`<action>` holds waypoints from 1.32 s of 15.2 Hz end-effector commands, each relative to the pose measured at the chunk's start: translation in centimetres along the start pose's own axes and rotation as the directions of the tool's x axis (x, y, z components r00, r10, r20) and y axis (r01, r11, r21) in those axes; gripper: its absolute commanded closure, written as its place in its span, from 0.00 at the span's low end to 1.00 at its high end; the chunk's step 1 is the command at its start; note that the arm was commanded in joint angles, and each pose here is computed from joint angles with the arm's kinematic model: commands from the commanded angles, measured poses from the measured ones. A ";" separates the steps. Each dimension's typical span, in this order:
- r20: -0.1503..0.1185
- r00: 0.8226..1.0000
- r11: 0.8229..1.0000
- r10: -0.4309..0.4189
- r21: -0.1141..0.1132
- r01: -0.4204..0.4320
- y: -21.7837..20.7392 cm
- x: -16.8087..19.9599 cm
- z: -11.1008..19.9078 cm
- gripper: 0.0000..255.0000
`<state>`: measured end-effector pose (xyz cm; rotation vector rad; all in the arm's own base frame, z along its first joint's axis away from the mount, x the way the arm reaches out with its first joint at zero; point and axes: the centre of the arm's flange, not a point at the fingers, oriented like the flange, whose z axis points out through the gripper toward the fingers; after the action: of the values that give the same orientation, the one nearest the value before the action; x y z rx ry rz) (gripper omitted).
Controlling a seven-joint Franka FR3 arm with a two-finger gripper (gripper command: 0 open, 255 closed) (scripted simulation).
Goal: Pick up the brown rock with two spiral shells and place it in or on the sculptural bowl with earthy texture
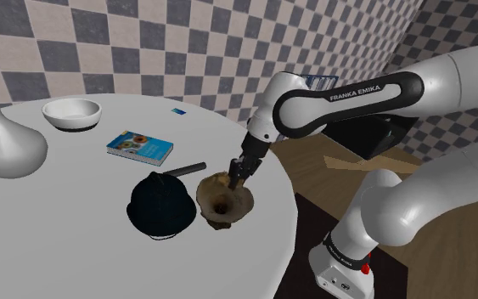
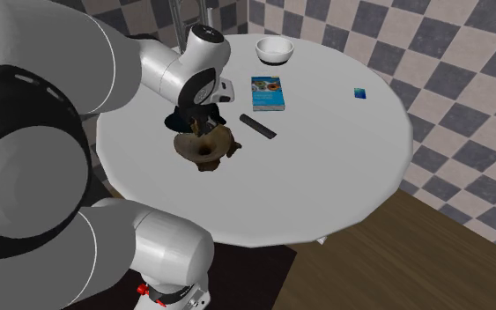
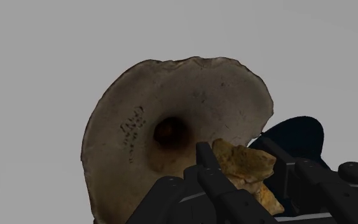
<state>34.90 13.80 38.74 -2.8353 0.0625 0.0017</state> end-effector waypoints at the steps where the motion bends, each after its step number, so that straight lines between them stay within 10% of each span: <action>1: -0.001 1.000 1.000 0.000 0.000 0.000 0.3 0.1 0.9 1.00; 14: -0.001 1.000 1.000 0.000 0.000 0.000 1.1 0.1 3.4 1.00; 15: -0.001 1.000 1.000 0.000 0.000 0.000 1.1 0.1 3.4 0.00; 20: -0.001 1.000 1.000 0.000 0.000 0.000 1.1 0.1 3.4 0.00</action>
<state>34.95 13.82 35.16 -2.8353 0.0627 0.0007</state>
